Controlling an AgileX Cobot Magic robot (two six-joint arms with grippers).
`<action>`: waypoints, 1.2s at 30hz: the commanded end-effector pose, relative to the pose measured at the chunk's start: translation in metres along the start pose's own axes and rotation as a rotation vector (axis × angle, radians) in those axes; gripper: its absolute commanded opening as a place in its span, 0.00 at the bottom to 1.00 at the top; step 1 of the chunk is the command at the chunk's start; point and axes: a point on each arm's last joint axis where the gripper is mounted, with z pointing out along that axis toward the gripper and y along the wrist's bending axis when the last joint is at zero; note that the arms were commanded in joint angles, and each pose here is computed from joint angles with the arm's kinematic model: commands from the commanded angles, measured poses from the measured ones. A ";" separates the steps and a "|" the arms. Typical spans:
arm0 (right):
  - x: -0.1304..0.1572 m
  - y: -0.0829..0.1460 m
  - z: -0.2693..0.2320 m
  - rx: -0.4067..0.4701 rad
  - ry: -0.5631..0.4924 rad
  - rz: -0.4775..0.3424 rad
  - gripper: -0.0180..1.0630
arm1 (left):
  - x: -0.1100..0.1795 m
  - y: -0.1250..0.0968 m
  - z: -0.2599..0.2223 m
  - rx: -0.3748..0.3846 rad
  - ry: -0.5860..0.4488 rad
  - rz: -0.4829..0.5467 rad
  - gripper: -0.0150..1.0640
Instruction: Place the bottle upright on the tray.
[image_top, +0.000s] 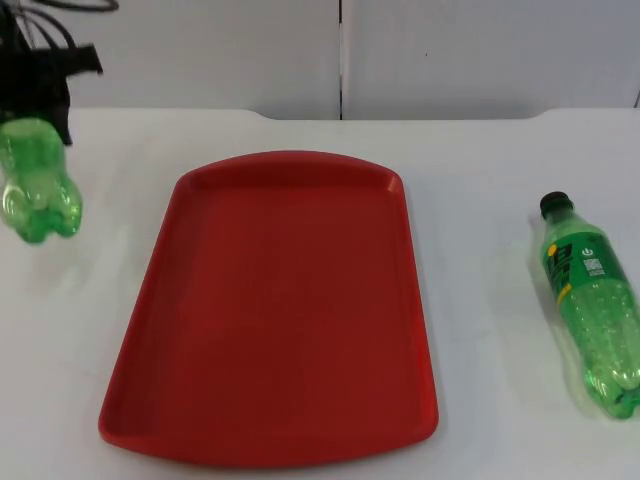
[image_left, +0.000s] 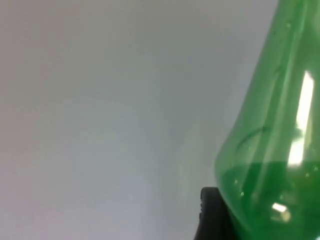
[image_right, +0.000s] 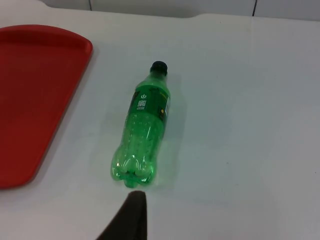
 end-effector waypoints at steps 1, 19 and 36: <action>0.000 0.000 -0.001 0.004 -0.005 0.005 0.99 | -0.002 -0.008 -0.023 0.042 -0.052 0.023 0.01; 0.000 0.000 -0.001 0.004 -0.005 0.005 0.99 | 0.004 -0.052 -0.180 0.432 -0.472 0.203 0.01; 0.000 0.000 -0.001 0.004 -0.005 0.005 0.99 | 0.040 -0.133 -0.236 0.626 -0.851 0.413 0.01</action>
